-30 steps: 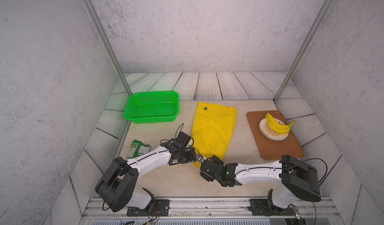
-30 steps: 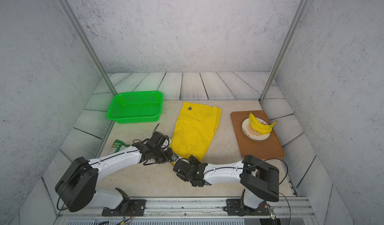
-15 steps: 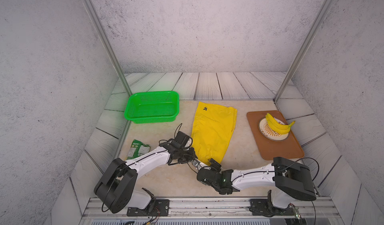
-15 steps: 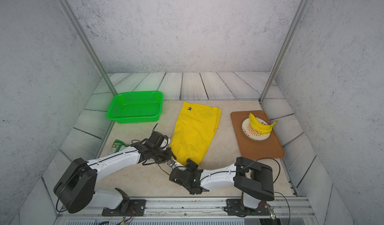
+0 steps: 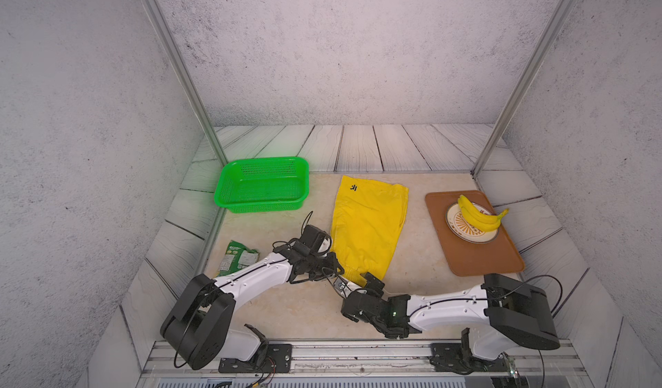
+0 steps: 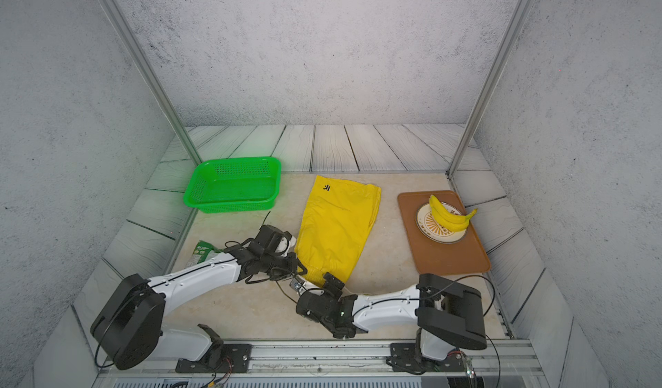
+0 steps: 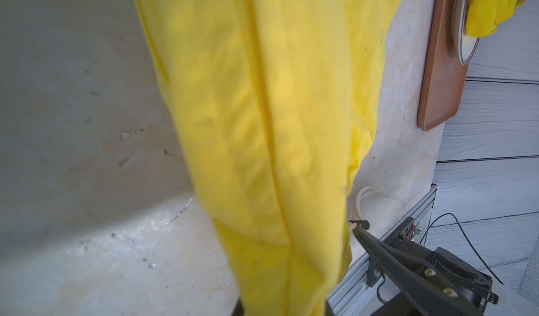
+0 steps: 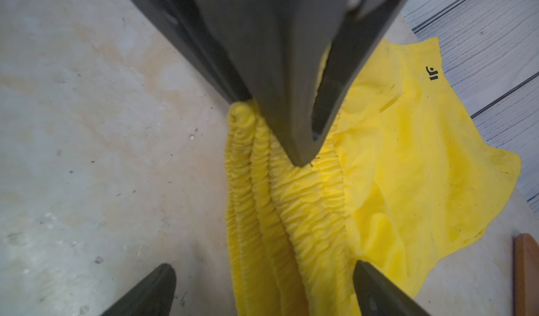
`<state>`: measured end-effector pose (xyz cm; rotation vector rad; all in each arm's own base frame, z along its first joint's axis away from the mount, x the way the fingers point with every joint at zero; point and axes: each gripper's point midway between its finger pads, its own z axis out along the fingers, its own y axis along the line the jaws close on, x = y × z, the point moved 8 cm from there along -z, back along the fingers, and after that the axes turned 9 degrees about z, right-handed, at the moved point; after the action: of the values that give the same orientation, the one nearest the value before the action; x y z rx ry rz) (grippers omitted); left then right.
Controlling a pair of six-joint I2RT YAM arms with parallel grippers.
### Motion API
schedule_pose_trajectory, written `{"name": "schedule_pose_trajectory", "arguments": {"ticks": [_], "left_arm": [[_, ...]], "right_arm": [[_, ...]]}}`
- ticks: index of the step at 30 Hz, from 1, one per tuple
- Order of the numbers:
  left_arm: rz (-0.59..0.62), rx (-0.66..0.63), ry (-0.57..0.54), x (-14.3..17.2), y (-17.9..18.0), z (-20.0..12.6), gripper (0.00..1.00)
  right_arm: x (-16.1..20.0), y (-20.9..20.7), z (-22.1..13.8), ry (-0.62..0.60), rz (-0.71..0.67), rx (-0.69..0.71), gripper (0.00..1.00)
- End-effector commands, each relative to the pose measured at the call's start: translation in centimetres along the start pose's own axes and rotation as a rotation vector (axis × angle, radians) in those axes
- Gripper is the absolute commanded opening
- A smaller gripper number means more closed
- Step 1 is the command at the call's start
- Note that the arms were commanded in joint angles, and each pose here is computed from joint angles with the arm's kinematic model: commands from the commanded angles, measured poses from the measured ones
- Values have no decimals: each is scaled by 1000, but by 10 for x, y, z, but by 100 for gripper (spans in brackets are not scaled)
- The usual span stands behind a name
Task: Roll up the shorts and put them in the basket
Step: Roll the shorts at the center of the board.
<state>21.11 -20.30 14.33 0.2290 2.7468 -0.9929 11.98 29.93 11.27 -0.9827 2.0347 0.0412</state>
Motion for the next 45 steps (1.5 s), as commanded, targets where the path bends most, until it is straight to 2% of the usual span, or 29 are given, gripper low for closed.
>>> {"name": "schedule_pose_trajectory", "arguments": {"ticks": [1,4,6,9,13,14,15,19,22,25,29,35,39,42,44,45], "left_arm": [[9,54,-32,-7,-11,-9,0],[5,57,-31,-7,-11,-10,0],[1,56,-28,-6,-9,-11,0],[-15,47,-25,-4,-4,-11,0],[-39,43,-28,-3,4,-12,0],[-44,36,-27,-3,6,-12,8],[-49,25,-29,-3,9,-12,17],[-81,-40,-40,0,25,-12,43],[-126,-132,-52,4,45,-12,58],[-172,-168,-56,8,62,-10,59],[-230,-245,-48,12,82,-7,57],[-299,-282,-83,15,99,-8,62],[-301,-328,-178,14,98,-29,72],[-315,-409,-291,16,97,-56,75],[-320,-444,-386,20,94,-77,86],[-312,-435,-436,22,91,-86,87]], "right_arm": [[-11,-1,5,-50,-1,97,99],[-10,-2,15,-57,-21,193,98],[-10,-5,18,-65,-36,264,90],[-9,-6,19,-55,-59,275,62],[-8,-2,17,-18,-111,219,27],[-9,-2,16,-1,-125,204,20],[-9,2,16,14,-134,166,17],[-11,10,16,78,-170,74,10],[-12,21,18,160,-215,-29,5],[-14,30,21,245,-248,-111,0],[-17,38,24,329,-255,-222,0],[-25,33,27,433,-143,-419,0],[-32,28,31,499,-65,-534,0],[-36,21,36,548,21,-635,0],[-39,15,42,579,103,-706,0],[-40,12,46,600,142,-742,0]]}}
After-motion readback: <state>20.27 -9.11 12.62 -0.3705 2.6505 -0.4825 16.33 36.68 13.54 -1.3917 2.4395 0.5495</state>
